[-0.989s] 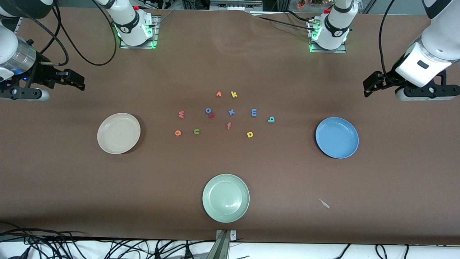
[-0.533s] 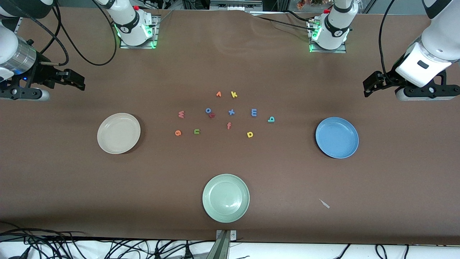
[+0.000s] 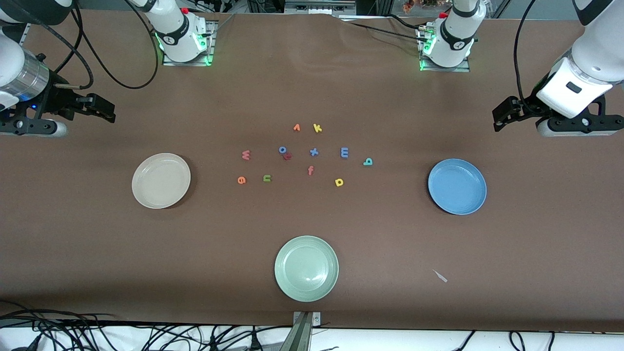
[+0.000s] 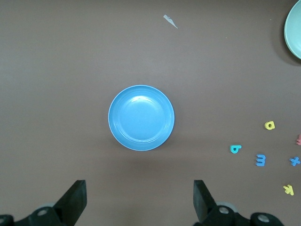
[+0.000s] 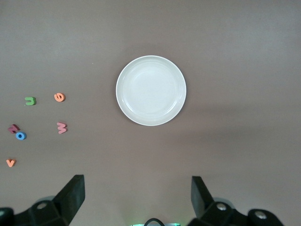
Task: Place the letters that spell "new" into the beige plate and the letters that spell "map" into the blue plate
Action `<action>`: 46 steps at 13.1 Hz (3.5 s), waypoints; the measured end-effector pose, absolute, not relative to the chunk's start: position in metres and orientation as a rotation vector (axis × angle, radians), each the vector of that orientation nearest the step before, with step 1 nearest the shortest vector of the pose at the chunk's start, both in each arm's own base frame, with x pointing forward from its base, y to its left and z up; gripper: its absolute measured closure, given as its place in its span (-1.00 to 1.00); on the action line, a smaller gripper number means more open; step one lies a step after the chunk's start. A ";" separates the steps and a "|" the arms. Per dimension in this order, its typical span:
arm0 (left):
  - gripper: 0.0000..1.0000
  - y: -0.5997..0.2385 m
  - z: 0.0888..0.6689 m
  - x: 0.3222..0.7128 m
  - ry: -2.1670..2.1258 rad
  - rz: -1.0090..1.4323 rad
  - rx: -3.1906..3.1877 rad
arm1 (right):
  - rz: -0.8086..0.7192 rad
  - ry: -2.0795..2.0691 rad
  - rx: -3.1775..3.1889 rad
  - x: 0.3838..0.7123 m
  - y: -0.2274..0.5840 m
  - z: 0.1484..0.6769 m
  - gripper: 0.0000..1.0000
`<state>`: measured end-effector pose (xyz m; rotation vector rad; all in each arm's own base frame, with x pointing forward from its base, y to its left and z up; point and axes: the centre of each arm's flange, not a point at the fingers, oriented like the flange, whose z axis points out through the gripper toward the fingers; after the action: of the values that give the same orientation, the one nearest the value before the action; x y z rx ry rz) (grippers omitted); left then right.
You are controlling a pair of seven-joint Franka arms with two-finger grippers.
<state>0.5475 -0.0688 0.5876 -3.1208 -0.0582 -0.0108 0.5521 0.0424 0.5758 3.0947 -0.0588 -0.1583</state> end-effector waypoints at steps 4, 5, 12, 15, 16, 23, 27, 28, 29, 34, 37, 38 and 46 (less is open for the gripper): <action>-1.00 -0.069 0.588 0.547 -0.058 -0.011 -3.121 | -0.160 -0.059 3.095 0.552 0.042 0.575 -1.00; -1.00 -0.069 0.588 0.547 -0.058 -0.011 -3.121 | -0.159 -0.058 3.095 0.552 0.042 0.575 -1.00; -1.00 -0.069 0.588 0.547 -0.058 -0.011 -3.121 | -0.124 -0.046 3.099 0.556 0.047 0.573 -1.00; -1.00 -0.069 0.588 0.547 -0.058 -0.011 -3.121 | -0.136 -0.043 3.098 0.555 0.048 0.571 -1.00; -1.00 -0.069 0.588 0.547 -0.058 -0.011 -3.121 | -0.142 -0.043 3.097 0.555 0.048 0.571 -1.00; -1.00 -0.069 0.588 0.547 -0.058 -0.011 -3.121 | -0.150 -0.043 3.098 0.554 0.048 0.570 -1.00; -1.00 -0.069 0.588 0.547 -0.058 -0.011 -3.121 | -0.155 -0.043 3.098 0.554 0.048 0.569 -1.00; -1.00 -0.069 0.588 0.547 -0.058 -0.011 -3.121 | -0.155 -0.043 3.098 0.554 0.048 0.569 -1.00; -1.00 -0.069 0.588 0.547 -0.058 -0.011 -3.121 | -0.155 -0.043 3.098 0.554 0.048 0.569 -1.00; -1.00 -0.069 0.588 0.547 -0.058 -0.011 -3.121 | -0.156 -0.043 3.098 0.554 0.048 0.569 -1.00; -1.00 -0.069 0.588 0.547 -0.058 -0.011 -3.121 | -0.156 -0.043 3.098 0.554 0.048 0.569 -1.00; -1.00 -0.069 0.588 0.547 -0.058 -0.011 -3.121 | -0.156 -0.043 3.098 0.554 0.048 0.569 -1.00; -1.00 -0.069 0.588 0.547 -0.058 -0.011 -3.121 | -0.159 -0.042 3.097 0.554 0.048 0.568 -1.00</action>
<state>0.5475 -0.0688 0.5876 -3.1208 -0.0581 -0.0108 0.5538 0.0485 0.5680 3.0974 -0.0423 -0.1587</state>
